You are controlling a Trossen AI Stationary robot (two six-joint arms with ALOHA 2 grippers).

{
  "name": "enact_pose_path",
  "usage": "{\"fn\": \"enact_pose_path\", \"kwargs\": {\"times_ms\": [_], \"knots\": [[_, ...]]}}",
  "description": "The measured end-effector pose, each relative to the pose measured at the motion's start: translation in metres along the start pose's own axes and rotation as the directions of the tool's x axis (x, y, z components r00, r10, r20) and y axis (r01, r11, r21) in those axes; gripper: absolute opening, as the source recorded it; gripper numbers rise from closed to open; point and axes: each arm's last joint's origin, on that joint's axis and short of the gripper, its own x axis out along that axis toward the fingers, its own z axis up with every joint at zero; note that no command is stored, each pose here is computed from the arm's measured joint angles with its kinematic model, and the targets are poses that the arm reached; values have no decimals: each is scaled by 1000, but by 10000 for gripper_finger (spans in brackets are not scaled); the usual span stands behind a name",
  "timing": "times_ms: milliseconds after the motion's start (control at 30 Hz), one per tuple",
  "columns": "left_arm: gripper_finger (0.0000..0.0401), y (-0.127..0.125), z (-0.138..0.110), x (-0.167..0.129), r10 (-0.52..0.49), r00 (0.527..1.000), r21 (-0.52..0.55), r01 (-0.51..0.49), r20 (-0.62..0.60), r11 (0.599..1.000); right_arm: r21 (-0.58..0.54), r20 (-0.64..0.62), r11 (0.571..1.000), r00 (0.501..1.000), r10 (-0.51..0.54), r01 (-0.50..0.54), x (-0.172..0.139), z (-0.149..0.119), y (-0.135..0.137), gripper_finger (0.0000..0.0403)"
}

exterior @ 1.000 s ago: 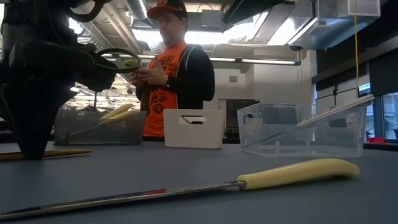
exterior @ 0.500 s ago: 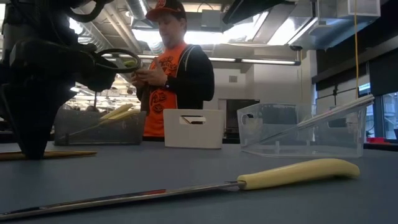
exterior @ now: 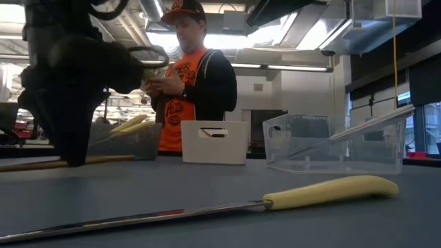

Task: Sort silverware by color (type)
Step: Put the gold knife into the white bin

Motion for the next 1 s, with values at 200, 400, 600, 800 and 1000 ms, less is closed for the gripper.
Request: {"fn": "enact_pose_path", "kwargs": {"times_ms": [200,400,600,800,1000], "knots": [[22,-9,8,0,-98,994,14,98,50,995,0,-1,1000,1000,0,0,0,0,0,172],[24,-17,19,-2,-195,976,30,192,98,981,6,-1,1000,1000,1,-1,0,0,0,172],[24,-22,36,-3,-254,949,31,253,187,967,7,-4,1000,1000,-3,3,-2,-1,-1,172],[25,-29,59,-7,-372,886,72,367,277,927,21,29,1000,999,-17,16,-21,-2,-8,172],[25,-36,90,-18,-507,764,157,488,399,859,32,54,999,998,-24,22,-49,-7,-18,172]]}}
